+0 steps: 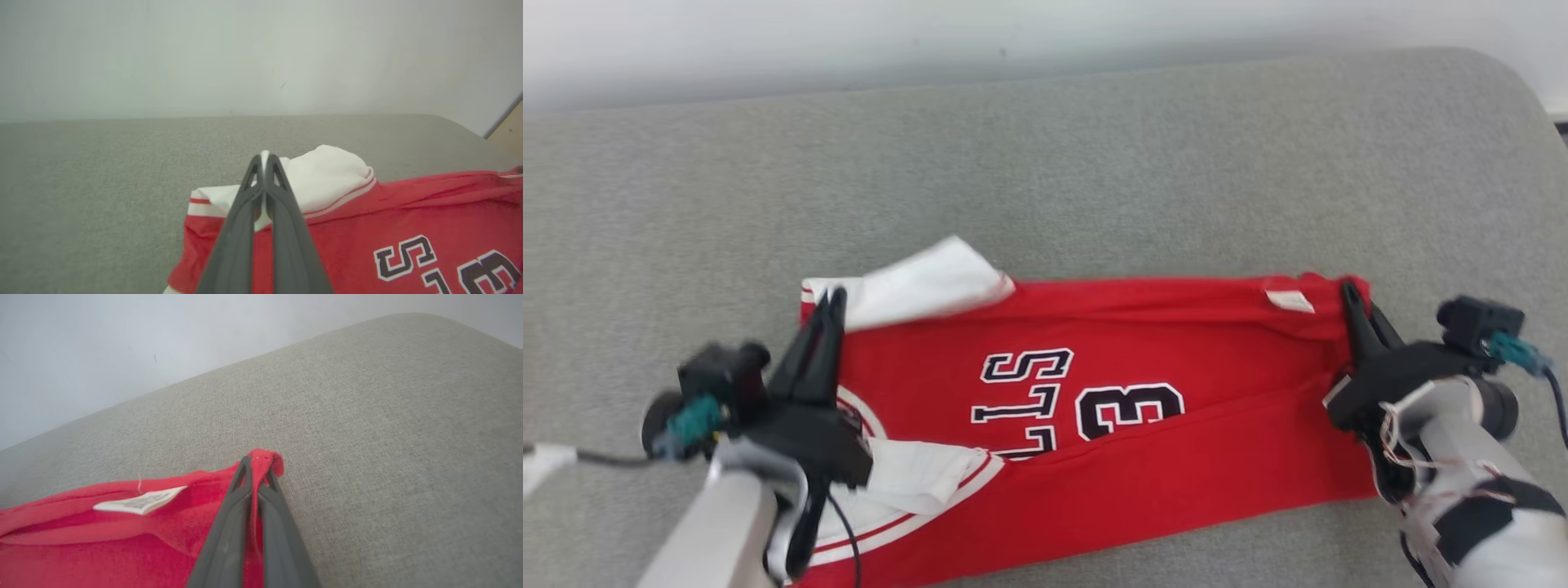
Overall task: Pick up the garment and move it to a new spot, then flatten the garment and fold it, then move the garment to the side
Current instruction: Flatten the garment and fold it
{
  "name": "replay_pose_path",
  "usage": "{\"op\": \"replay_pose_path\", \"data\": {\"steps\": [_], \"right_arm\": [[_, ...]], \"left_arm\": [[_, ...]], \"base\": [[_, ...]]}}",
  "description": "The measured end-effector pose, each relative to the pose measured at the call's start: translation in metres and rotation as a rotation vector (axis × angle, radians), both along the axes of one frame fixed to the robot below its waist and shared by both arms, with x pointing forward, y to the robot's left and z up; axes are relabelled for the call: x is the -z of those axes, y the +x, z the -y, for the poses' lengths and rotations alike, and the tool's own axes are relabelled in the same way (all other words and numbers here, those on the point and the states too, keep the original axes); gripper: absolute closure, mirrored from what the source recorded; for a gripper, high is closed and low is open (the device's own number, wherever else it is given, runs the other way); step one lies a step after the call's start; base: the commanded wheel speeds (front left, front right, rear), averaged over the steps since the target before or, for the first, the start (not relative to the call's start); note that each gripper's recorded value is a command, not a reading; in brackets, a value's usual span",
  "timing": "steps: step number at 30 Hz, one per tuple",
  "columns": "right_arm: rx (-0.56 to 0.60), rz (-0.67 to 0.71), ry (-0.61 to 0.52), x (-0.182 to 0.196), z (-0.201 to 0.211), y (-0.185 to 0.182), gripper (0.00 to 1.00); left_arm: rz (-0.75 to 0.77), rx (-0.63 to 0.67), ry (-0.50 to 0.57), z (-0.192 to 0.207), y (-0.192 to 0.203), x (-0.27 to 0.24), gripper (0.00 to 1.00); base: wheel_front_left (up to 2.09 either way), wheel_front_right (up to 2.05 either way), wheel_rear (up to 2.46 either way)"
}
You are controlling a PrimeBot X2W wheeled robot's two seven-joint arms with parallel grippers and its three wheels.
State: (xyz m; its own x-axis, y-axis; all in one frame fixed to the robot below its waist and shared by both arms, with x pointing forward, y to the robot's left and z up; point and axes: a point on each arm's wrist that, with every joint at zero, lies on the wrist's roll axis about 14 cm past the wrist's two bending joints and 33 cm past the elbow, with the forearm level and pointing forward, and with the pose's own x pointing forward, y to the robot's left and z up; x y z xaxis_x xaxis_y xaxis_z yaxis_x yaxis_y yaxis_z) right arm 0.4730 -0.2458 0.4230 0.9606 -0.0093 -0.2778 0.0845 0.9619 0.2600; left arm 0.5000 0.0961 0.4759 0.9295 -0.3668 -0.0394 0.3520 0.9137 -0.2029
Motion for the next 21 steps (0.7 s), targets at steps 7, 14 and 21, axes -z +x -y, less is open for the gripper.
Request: {"op": "replay_pose_path", "data": {"steps": [7,14,21], "right_arm": [[-0.006,0.049,0.042,-0.010,0.004,-0.014,1.00],[-0.038,0.090,0.076,-0.019,-0.005,-0.024,1.00],[-0.064,0.020,0.101,0.001,-0.013,-0.047,1.00]], "left_arm": [[-0.007,-0.020,-0.019,-0.008,-0.051,-0.004,1.00],[0.001,-0.099,-0.069,-0.025,-0.083,-0.015,1.00],[-0.092,-0.121,-0.094,-0.023,-0.115,0.006,1.00]], "base": [[0.00,0.00,0.00],[0.00,0.00,0.00],[0.00,0.00,0.00]]}}
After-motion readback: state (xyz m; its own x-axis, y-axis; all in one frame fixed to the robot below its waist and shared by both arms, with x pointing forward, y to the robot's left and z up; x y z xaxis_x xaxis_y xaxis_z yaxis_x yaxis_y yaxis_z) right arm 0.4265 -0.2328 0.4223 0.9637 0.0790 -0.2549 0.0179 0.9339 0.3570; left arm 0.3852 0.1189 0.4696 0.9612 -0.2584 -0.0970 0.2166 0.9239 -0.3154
